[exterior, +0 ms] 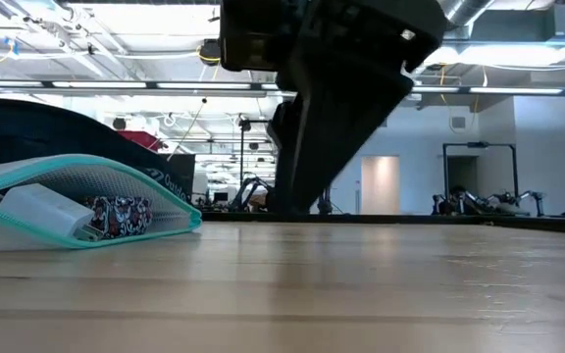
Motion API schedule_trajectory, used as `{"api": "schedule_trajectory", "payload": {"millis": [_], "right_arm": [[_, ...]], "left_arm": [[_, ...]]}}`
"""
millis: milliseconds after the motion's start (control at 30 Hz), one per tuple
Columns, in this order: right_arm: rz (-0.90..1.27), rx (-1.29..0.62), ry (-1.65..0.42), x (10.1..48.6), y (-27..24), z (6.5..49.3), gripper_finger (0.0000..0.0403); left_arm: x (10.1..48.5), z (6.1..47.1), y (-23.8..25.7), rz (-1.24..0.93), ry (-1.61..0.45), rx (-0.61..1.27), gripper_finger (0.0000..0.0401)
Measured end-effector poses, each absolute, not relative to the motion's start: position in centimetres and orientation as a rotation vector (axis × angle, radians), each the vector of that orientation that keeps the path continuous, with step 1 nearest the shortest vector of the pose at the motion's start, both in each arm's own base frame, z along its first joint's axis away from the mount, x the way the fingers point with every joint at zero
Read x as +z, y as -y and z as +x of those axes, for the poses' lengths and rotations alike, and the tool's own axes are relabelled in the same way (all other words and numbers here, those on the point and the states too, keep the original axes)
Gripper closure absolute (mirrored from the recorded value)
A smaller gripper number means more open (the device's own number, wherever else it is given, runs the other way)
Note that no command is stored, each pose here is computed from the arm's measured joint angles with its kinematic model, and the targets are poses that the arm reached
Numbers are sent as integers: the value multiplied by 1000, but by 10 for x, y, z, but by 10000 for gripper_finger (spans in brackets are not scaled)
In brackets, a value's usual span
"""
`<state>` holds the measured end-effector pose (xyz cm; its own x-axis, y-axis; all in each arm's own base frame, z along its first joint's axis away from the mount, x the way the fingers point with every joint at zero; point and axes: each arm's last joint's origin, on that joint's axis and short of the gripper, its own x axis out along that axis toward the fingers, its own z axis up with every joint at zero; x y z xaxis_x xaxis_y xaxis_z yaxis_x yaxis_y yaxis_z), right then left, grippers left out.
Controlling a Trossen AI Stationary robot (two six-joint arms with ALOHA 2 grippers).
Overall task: Unpack backpack
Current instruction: Put the charger adapter into the zip bag, then close the zip bag
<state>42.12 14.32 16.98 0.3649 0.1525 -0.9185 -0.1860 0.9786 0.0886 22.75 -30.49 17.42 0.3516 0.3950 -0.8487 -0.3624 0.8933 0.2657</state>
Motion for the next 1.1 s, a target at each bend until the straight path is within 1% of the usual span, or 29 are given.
{"api": "schedule_trajectory", "payload": {"millis": [133, 333, 400, 467, 567, 600, 667, 767, 900, 1100], "right_arm": [[-17, 211, -1165, 170, -144, 422, 62], [-5, 206, -1156, 171, -144, 423, 62], [26, 188, -1154, 171, -144, 424, 62], [77, 151, -1165, 169, -141, 424, 62], [149, 86, -1206, 158, -136, 420, 62], [170, 69, -1210, 154, -135, 419, 62], [201, 47, -1208, 148, -132, 418, 62], [215, 65, -1136, 139, -136, 417, 62], [250, 134, -962, 136, -147, 425, 62], [259, 210, -740, 149, -153, 438, 62]], "left_arm": [[164, 228, 302, 40, -1095, 480, 276], [151, 234, 286, -3, -1076, 572, 276], [150, 239, 281, -6, -1076, 594, 283], [150, 243, 276, -13, -1078, 613, 307], [150, 250, 270, -24, -1065, 638, 375], [150, 252, 269, -28, -1049, 647, 387], [150, 254, 267, -47, -1009, 671, 396], [153, 252, 268, -87, -967, 697, 400], [164, 244, 273, -166, -907, 697, 401], [178, 239, 277, -242, -842, 675, 401]]}}
